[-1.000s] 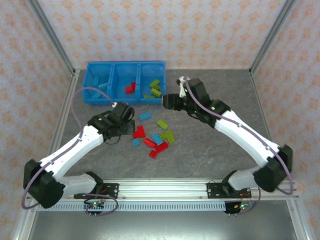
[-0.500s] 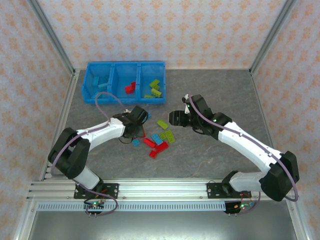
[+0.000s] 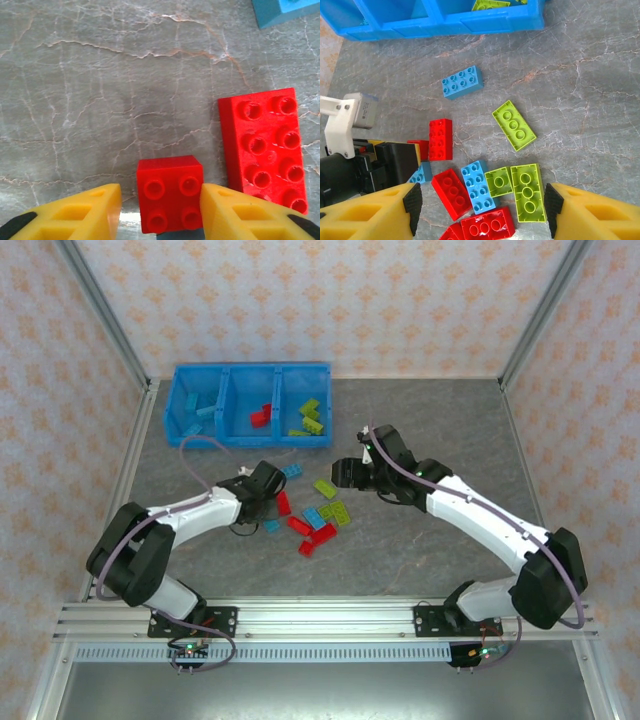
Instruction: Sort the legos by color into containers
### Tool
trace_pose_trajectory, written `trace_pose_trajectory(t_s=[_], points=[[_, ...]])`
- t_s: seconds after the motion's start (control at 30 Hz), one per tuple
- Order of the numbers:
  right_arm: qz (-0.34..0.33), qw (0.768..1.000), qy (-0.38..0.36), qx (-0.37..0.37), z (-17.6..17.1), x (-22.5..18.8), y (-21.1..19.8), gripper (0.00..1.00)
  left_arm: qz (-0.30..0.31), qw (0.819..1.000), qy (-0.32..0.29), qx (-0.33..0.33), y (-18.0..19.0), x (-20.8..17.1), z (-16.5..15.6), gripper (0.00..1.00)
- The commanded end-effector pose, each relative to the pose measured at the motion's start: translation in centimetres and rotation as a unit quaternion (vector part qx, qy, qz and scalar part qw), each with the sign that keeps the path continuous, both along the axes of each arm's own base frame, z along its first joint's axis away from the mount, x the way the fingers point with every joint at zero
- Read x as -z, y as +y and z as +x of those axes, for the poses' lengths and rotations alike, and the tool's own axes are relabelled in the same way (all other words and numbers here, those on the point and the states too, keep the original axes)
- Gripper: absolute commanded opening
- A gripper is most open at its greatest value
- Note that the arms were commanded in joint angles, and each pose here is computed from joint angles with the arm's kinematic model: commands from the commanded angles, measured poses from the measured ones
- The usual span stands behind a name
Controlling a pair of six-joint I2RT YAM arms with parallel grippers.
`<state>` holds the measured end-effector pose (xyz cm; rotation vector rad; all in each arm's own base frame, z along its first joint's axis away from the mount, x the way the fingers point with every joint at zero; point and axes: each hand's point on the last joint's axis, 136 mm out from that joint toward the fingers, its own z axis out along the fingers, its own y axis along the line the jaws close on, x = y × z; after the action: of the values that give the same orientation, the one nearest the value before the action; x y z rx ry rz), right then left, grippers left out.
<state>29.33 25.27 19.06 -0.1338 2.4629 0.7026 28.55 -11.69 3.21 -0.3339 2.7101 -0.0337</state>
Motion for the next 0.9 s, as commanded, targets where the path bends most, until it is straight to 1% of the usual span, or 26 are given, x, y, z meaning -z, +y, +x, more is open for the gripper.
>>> trace_pose_trajectory(t_s=[0.0, 0.17, 0.33, 0.47, 0.6, 0.7, 0.8, 0.87], points=[[0.019, 1.000, -0.008, -0.001, 0.4, -1.1, 1.0, 0.67, -0.002, 1.000, 0.008, 0.007, 0.5, 0.9, -1.1, 0.50], [0.015, 1.000, 0.001, -0.006, 0.2, -0.7, 1.8, 0.67, -0.024, 1.000, -0.005, 0.019, -0.6, 0.4, -0.3, 0.61], [-0.005, 1.000, 0.002, -0.012, 0.0, -0.3, 2.2, 0.67, -0.041, 0.999, -0.014, 0.029, -1.4, 0.0, 0.3, 0.65], [-0.009, 1.000, 0.004, -0.016, -0.1, -0.2, 2.4, 0.67, -0.021, 0.999, -0.001, 0.027, -0.9, 0.7, 0.2, 0.65], [-0.011, 1.000, 0.004, -0.020, -0.1, -0.3, 2.7, 0.67, -0.009, 0.999, 0.025, 0.020, -0.5, 2.2, -0.4, 0.58], [-0.013, 0.999, 0.012, -0.030, -0.6, 0.0, 2.9, 0.67, -0.007, 0.999, 0.033, 0.015, -0.3, 2.6, -0.7, 0.49], [-0.019, 0.998, 0.031, -0.050, -1.8, 0.9, 3.0, 0.67, -0.014, 1.000, 0.022, 0.014, -0.4, 1.6, -0.7, 0.36], [-0.020, 0.996, 0.042, -0.070, -2.8, 1.4, 3.2, 0.68, -0.025, 1.000, 0.000, 0.013, -0.5, -0.1, -0.4, 0.31]])
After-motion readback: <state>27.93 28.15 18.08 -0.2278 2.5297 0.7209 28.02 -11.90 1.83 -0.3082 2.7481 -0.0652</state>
